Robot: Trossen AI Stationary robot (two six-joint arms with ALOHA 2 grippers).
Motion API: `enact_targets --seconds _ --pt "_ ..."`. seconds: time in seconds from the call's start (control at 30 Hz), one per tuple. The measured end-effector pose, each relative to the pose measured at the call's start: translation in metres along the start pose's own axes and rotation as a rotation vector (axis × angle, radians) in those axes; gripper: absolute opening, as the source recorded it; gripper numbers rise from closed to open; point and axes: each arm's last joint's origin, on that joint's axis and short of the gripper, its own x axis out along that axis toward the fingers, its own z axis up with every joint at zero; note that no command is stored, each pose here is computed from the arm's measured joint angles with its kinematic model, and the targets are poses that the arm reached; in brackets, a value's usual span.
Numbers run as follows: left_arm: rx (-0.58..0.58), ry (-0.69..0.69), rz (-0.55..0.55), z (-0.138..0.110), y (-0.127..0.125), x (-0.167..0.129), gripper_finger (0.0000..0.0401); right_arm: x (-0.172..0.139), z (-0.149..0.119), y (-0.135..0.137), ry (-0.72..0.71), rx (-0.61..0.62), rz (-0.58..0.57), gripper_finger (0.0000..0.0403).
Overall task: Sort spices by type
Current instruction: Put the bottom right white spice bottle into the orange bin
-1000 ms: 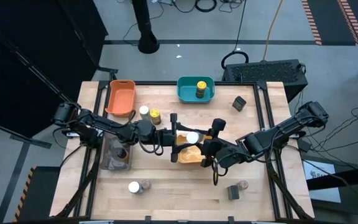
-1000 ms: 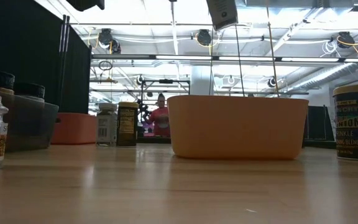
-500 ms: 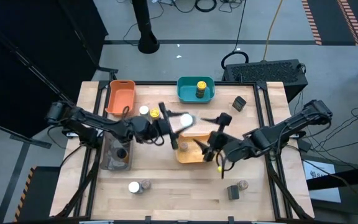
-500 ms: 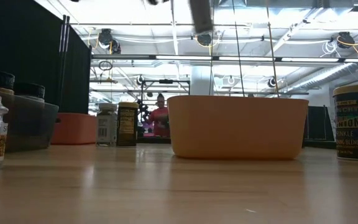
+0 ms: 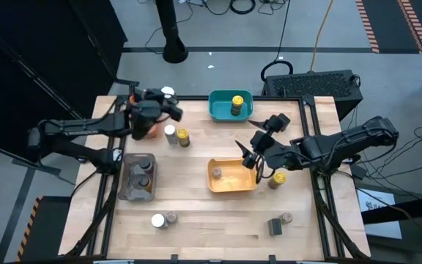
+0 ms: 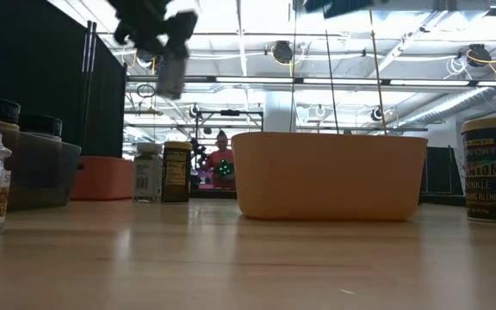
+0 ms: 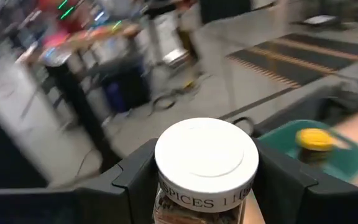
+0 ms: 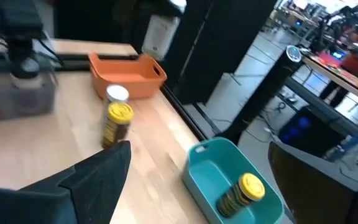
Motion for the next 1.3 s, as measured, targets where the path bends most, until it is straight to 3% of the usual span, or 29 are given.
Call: enact_targets --seconds 0.17,0.43,0.67,0.87,1.3 --pt "-0.049 0.103 0.16 -0.01 0.027 0.018 0.0213 0.018 -0.019 -0.004 0.047 0.001 -0.049 0.0363" --pt "-0.169 0.183 0.369 -0.035 0.056 0.04 0.0213 0.022 -0.02 -0.009 0.053 0.057 -0.049 0.0363" --pt "-0.275 0.21 0.452 -0.078 0.062 0.047 0.0213 0.022 -0.02 -0.009 0.053 0.055 -0.046 0.0363" --pt "-0.283 0.164 0.578 -0.103 0.067 0.044 0.0214 0.021 -0.02 -0.009 0.053 0.055 -0.046 0.0363" --pt "-0.277 0.12 0.635 -0.114 0.074 0.051 0.0219 0.022 -0.02 -0.009 0.053 0.053 -0.046 0.0364"
